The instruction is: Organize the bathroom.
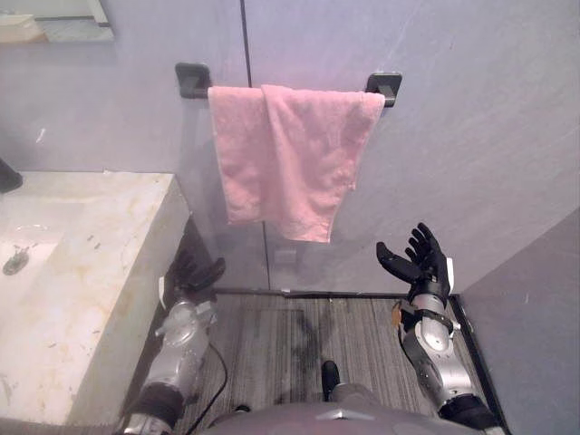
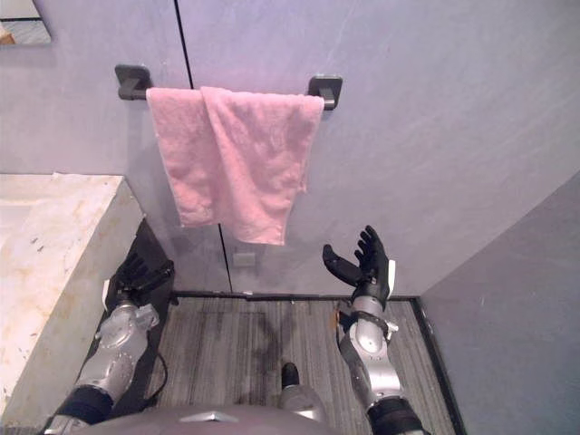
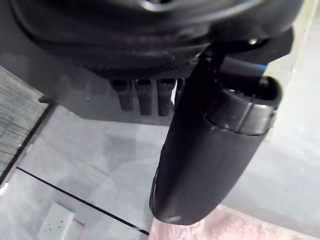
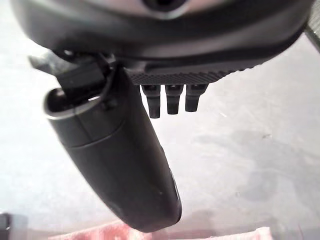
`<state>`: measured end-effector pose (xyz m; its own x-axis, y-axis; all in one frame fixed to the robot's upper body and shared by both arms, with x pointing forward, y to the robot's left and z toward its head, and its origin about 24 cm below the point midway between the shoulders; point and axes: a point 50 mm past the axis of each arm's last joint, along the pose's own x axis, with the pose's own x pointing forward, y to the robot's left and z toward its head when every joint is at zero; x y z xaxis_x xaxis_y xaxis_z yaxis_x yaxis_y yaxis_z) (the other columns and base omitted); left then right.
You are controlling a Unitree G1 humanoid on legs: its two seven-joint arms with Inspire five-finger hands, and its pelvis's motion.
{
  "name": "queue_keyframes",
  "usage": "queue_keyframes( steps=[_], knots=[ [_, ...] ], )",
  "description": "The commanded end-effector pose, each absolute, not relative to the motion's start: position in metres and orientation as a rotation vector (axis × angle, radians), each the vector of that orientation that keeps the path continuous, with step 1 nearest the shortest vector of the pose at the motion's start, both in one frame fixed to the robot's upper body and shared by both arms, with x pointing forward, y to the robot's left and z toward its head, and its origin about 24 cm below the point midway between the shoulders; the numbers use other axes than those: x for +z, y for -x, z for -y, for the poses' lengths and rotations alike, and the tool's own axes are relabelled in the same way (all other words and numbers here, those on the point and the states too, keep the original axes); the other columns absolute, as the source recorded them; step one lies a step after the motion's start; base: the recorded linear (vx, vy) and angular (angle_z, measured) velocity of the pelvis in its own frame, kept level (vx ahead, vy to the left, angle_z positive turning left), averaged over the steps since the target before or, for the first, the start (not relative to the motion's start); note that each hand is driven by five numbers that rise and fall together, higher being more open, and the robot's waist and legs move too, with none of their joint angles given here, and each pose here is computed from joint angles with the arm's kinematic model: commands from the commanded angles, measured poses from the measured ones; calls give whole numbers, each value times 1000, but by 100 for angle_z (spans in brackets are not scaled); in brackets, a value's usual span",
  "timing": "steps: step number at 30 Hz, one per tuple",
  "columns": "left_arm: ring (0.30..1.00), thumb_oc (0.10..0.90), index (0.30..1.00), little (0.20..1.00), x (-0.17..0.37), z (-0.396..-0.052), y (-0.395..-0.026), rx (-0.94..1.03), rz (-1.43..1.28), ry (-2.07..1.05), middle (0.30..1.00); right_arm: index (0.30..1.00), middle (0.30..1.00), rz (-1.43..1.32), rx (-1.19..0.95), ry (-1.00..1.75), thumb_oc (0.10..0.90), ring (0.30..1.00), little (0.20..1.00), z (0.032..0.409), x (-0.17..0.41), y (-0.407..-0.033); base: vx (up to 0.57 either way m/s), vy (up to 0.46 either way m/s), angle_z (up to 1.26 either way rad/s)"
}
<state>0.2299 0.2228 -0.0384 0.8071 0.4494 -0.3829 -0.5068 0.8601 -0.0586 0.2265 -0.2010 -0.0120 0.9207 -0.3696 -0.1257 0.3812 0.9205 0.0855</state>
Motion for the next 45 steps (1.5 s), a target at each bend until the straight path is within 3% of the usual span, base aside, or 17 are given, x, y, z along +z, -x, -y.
queue_keyframes(
  steps=[1,15,26,28,29,30,31,32,45],
  knots=[
    [900,800,900,900,34,-219,-285,397,0,105,900,900,900,285,-287,-91,800,900,900,202,64,-267,0,0,0],
    [900,800,900,900,9,-217,-273,338,-92,58,900,900,900,512,-109,-42,800,900,900,182,141,-304,45,-49,-4],
    [900,800,900,900,-8,-221,-258,293,-144,28,900,900,900,548,-74,-23,800,900,900,190,169,-318,40,-51,10],
    [900,800,900,900,-10,-222,-256,294,-151,29,900,818,818,545,-67,-17,745,818,818,191,170,-318,14,-20,4],
    [900,800,900,900,-10,-222,-256,294,-154,30,900,719,719,545,-68,-15,679,719,719,191,170,-319,9,-13,5],
    [900,800,900,900,-11,-222,-256,293,-153,30,900,552,552,546,-71,-15,568,552,552,191,170,-319,7,-10,4],
    [900,800,900,900,-11,-223,-256,294,-153,31,900,481,481,548,-75,-16,521,481,481,191,170,-320,6,-7,4],
    [900,800,900,900,-12,-222,-255,292,-153,29,900,300,300,555,-93,-9,400,300,300,192,171,-320,5,-6,3],
    [900,800,900,900,-17,-222,-249,307,-168,32,900,300,300,533,-210,-11,400,300,300,199,153,-309,0,-1,0]
  ],
)
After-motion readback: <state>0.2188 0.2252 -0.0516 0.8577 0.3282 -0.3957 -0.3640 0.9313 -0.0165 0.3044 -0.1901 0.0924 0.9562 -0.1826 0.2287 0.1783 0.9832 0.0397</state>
